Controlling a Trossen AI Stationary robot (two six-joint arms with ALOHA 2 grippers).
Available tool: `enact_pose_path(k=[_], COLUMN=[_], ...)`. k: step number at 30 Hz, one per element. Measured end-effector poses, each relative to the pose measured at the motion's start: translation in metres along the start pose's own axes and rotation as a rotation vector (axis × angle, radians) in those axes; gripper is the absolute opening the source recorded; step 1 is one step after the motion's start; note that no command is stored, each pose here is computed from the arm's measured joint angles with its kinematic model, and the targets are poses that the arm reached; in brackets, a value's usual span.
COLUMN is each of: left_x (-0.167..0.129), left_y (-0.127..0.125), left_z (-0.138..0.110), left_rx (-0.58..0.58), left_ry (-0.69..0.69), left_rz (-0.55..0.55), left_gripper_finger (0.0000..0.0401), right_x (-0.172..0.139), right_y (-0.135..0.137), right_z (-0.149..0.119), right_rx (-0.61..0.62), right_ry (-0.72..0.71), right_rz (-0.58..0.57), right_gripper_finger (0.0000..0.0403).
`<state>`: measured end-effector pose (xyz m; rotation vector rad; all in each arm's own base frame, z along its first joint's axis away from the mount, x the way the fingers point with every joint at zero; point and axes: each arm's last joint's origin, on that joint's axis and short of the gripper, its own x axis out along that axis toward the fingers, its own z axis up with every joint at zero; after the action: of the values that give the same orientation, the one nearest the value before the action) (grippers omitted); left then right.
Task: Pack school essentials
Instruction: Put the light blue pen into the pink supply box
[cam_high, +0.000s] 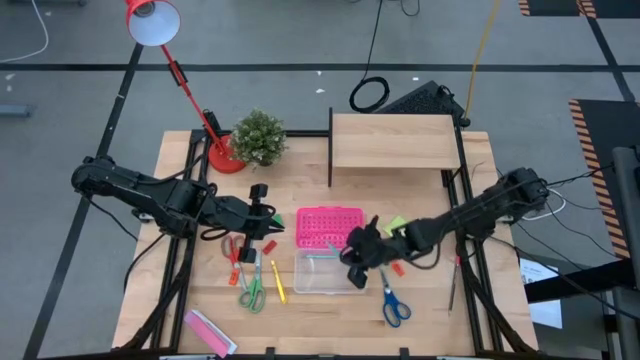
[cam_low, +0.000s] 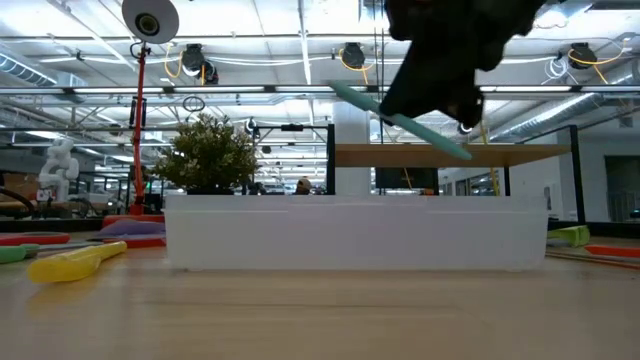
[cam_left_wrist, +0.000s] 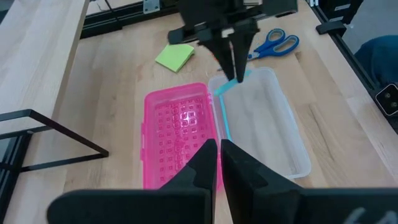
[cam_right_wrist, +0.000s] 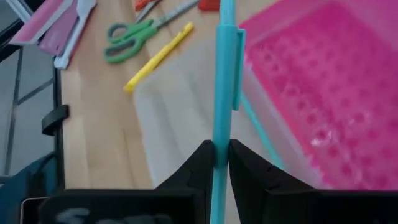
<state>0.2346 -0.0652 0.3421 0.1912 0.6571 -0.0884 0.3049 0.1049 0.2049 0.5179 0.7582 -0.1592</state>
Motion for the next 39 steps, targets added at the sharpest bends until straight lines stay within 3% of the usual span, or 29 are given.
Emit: enact_pose_path(k=[8, 21, 39], left_x=[0.000, -0.001, 0.017], left_y=[0.000, -0.003, -0.015], left_z=[0.000, 0.000, 0.000], left_rx=[-0.005, -0.071, -0.011], left_ry=[0.000, -0.002, 0.029], left_rz=[0.000, 0.023, 0.038], left_gripper_finger=[0.0026, 0.0026, 0.0026], right_x=[0.003, 0.001, 0.023], right_y=[-0.012, -0.002, -0.005], right_z=[0.013, 0.011, 0.001], right_rx=[-0.229, -0.532, -0.615], right_ry=[-0.032, -0.068, -0.024], right_rz=[-0.030, 0.007, -0.012], right_gripper_finger=[0.0036, 0.0036, 0.0036])
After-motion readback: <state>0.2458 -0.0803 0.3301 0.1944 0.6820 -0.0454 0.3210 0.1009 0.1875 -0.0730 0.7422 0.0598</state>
